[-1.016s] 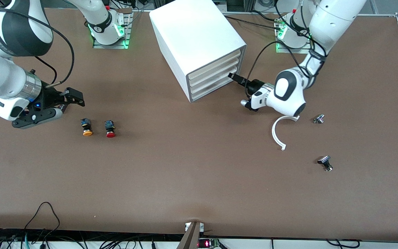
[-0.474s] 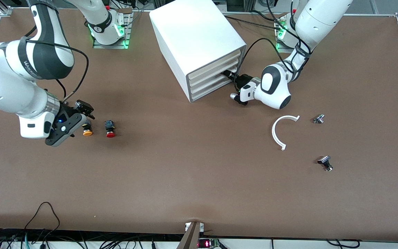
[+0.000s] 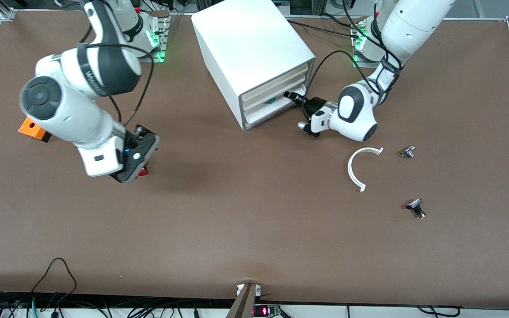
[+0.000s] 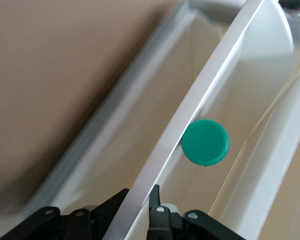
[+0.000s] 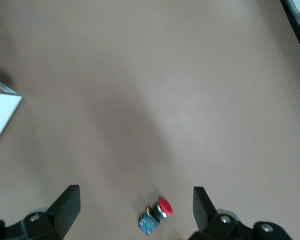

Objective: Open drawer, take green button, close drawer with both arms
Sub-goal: 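Pull the drawer open with the left gripper while the right gripper moves over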

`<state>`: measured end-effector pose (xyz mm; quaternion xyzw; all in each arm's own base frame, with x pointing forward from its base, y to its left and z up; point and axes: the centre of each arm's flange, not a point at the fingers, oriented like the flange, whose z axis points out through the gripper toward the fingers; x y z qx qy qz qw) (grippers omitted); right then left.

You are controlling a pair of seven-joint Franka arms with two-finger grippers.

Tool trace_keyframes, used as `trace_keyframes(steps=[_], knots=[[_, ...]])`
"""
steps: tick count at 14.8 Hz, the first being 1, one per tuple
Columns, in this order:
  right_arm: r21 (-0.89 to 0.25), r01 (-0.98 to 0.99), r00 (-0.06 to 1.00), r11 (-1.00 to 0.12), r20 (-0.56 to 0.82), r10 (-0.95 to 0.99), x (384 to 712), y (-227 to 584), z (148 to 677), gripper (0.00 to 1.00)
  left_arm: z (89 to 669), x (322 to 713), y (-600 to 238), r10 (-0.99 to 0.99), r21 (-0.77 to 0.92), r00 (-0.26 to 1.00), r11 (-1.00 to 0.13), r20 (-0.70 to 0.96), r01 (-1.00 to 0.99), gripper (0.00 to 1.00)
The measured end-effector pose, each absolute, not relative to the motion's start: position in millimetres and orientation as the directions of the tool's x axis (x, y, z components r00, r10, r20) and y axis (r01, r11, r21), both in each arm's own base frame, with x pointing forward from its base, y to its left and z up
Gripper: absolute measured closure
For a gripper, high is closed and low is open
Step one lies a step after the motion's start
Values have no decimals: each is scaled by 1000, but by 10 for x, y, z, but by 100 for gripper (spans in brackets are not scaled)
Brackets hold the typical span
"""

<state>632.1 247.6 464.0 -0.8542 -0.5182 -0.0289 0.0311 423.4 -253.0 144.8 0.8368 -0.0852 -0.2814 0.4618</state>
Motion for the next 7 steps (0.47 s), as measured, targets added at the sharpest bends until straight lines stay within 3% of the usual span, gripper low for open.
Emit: trace_keyframes(steps=[3,7], knots=[[-16,918,395,-395,85,915,6219,2974,4602,0,1595,4845,-1843,-291,824,908,-559,-302,95,84],[0,943,332,-334,100,938,6197,3424,4568,0,1690,5159,-1487,-213,811,945,-579,-247,81,84]])
